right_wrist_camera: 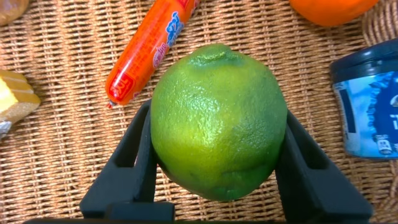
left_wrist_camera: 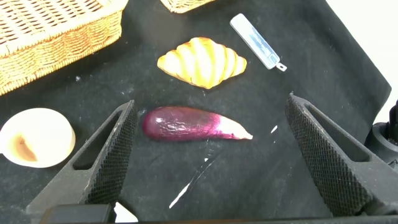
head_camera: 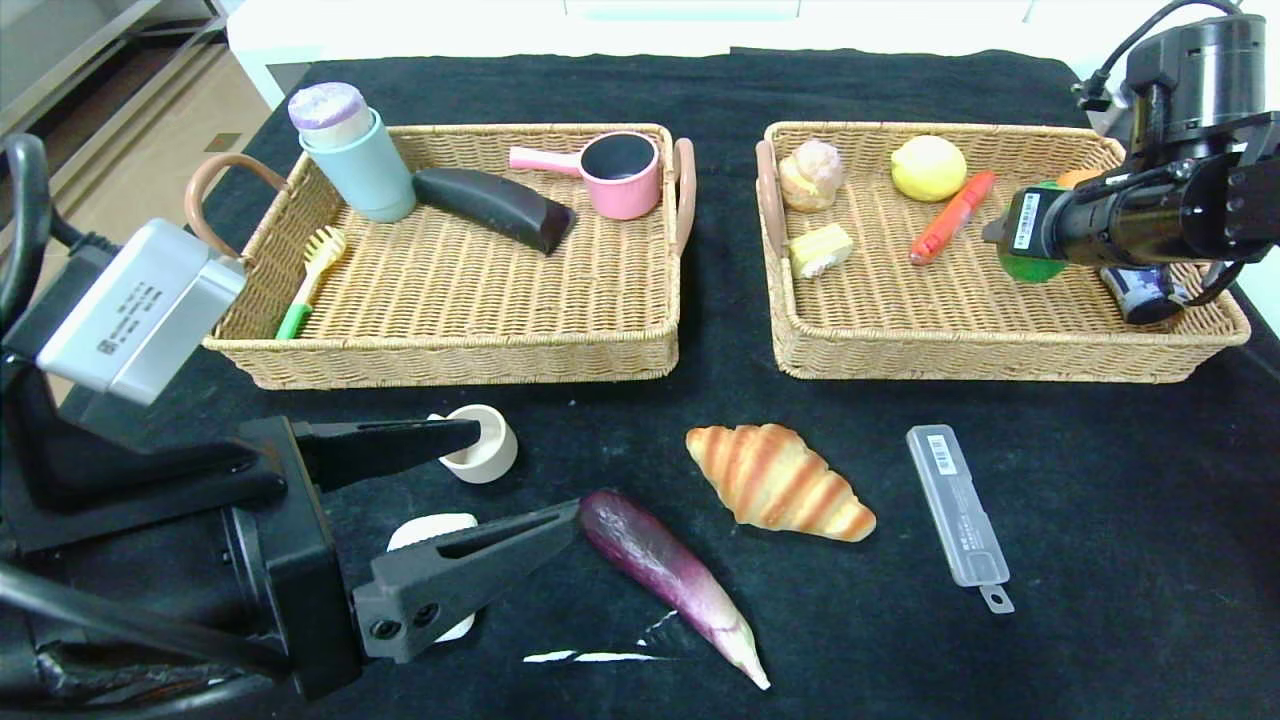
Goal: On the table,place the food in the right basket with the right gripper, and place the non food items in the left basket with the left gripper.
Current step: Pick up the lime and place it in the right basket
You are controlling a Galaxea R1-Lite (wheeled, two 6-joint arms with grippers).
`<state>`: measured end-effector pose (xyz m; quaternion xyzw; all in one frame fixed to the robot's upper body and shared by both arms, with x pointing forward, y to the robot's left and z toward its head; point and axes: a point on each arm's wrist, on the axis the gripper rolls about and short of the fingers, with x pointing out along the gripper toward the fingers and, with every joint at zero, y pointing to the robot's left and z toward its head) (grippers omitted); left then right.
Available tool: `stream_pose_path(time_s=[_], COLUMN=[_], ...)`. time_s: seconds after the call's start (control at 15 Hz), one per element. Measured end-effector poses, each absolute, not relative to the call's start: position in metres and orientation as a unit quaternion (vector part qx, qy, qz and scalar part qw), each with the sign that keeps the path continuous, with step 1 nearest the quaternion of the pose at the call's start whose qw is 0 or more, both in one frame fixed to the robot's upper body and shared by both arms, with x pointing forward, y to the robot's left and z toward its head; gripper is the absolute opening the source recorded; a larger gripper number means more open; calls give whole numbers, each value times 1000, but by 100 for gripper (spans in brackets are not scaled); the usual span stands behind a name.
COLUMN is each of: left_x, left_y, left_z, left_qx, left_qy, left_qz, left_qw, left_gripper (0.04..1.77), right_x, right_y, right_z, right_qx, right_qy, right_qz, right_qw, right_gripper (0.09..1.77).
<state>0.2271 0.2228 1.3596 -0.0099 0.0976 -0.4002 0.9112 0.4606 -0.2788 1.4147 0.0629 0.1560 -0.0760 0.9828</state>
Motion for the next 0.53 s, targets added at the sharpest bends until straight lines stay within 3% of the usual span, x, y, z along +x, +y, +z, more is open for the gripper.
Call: stream_pose_path(time_s=[0.53], left_x=[226], left_y=[222], left_z=[1360], left_qx=[-10], left_qy=[98], left_qz=[-403], left_qw=[910], left_gripper=[172], right_x=[457], right_y=[-276], right_z=[1417], right_qx=[62], right_qy=[155], right_qz=[-71], right_qw=[983], right_gripper=[148])
